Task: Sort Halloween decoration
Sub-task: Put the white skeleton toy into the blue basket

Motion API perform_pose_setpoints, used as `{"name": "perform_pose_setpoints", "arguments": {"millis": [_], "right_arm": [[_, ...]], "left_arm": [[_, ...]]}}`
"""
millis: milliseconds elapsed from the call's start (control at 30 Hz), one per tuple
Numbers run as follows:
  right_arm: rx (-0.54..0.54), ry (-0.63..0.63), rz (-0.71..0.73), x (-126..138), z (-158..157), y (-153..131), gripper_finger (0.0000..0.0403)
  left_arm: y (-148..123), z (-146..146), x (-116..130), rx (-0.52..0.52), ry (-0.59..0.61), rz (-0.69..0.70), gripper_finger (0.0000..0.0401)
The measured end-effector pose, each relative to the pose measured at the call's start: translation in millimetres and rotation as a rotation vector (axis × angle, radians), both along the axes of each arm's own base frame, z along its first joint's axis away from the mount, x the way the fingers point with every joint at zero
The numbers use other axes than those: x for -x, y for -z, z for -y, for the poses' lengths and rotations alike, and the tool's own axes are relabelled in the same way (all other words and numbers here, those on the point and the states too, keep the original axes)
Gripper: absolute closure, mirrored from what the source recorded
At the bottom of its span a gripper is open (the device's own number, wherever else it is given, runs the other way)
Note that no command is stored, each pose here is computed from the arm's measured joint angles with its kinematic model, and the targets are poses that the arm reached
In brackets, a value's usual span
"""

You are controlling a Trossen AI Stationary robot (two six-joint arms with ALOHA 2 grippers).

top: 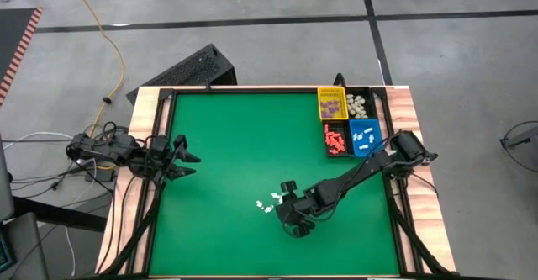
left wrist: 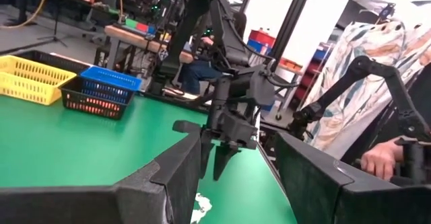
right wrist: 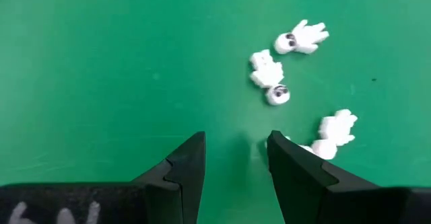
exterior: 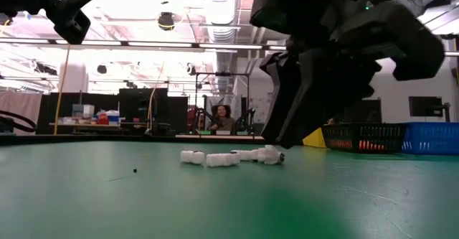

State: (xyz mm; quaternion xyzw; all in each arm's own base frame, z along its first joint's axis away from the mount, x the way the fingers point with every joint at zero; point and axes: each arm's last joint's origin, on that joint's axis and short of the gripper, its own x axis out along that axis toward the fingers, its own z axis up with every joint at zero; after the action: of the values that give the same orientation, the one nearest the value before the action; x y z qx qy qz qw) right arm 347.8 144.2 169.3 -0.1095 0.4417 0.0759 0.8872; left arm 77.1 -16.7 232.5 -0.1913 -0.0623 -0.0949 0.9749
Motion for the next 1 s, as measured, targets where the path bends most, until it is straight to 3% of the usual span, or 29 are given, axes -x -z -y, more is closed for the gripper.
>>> {"name": "perform_pose_setpoints", "arguments": {"millis": [333,667,1000], "right_arm": [[0.015,0.008,-0.003,-8,20,0,0.0226],[-0.010,-0.019,-0.051,-9,2,25,0.0226],[0.006,0.018,-0.080,-3,0,23,0.0227]], "left_arm": [[2,0,0,-0.002,-0.016,-0.021,0.0221],[7,0,-1,-0.004,-0.015,-0.070,0.0221],[7,0,-1,0.035,-0.011,-0.084,0.0221]]}}
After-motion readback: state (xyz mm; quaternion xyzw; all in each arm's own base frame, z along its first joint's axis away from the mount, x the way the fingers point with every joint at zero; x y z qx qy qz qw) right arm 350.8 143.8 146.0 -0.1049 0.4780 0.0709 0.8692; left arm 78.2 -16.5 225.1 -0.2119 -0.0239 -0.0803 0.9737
